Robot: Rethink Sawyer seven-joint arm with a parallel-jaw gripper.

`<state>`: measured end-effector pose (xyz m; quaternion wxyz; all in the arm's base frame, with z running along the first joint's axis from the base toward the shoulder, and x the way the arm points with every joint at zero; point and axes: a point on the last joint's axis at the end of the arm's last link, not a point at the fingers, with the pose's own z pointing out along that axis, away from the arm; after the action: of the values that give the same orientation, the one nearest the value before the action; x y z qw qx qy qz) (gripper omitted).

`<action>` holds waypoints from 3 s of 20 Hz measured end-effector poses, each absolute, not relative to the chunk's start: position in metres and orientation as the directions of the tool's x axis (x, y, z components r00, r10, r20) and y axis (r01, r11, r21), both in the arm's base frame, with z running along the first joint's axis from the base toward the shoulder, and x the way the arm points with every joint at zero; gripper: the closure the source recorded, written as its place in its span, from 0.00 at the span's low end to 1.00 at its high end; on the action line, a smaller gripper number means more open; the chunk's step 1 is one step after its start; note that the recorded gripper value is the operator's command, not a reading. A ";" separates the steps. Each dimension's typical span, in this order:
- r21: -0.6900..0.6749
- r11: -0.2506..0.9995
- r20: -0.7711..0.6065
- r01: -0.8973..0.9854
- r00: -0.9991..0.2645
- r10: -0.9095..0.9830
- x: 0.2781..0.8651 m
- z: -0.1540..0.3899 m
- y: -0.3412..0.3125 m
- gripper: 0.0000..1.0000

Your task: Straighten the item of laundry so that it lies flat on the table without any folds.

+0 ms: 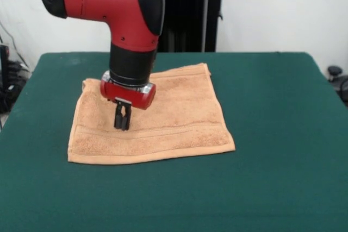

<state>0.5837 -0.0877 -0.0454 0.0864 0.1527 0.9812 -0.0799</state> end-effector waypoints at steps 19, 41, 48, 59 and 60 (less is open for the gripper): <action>-0.254 0.899 -0.098 0.357 -0.934 0.343 0.606 -0.048 -0.077 1.00; -0.317 0.854 -0.078 0.413 -0.909 0.411 0.616 -0.050 -0.070 1.00; -0.335 0.837 -0.076 0.432 -0.898 0.433 0.618 -0.051 -0.068 1.00; -0.394 0.814 -0.055 0.427 -0.895 0.443 0.624 -0.053 -0.062 1.00; -0.399 0.812 -0.054 0.426 -0.895 0.443 0.624 -0.053 -0.061 1.00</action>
<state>0.6241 -0.0613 -0.0531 -0.0208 0.2283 0.9516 -0.2047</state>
